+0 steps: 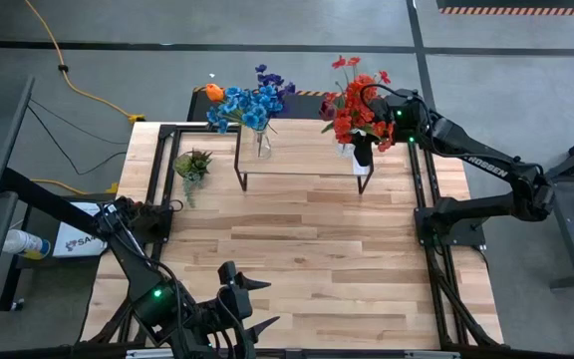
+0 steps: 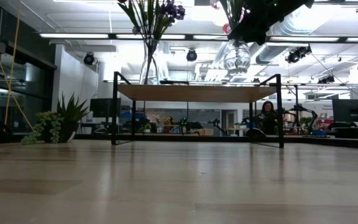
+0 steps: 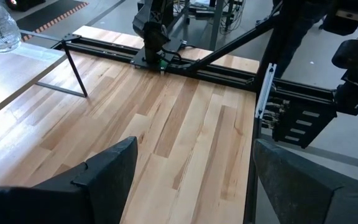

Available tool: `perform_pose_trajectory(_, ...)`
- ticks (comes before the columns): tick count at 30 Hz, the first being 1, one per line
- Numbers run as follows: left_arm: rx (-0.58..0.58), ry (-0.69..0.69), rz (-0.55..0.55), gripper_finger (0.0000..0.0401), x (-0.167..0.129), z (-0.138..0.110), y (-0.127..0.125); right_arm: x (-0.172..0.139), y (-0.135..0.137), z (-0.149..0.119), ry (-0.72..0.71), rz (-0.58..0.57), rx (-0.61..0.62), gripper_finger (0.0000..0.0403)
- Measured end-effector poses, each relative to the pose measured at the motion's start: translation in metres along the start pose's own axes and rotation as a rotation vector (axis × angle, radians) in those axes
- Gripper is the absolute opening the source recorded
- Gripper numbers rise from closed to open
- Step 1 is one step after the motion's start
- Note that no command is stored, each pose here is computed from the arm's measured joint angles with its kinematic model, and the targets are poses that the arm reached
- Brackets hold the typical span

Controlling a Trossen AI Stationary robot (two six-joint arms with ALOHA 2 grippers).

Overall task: Pick and place flowers into a vace then onto a shelf
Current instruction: Put the right flowers transparent vase on the shelf

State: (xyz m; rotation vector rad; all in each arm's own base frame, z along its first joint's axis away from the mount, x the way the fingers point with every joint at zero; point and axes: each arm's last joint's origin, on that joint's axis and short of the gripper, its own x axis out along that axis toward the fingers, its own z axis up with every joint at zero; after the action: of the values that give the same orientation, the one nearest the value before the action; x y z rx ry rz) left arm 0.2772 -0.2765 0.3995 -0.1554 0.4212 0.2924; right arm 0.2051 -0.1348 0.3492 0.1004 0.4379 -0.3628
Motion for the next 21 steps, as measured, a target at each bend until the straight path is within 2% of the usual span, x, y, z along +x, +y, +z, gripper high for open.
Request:
perform_pose_trajectory(15, 0.0, 0.0, 0.0, 0.0353, 0.0, 0.0, 0.0, 0.001, 0.0, -0.005, 0.047, 0.002, 0.0, 0.0155)
perform_pose_trajectory(21, 0.0, 0.0, 0.0, 0.0353, 0.0, 0.0, 0.0, 0.015, -0.002, -0.009, 0.091, 0.008, 0.018, 0.0155)
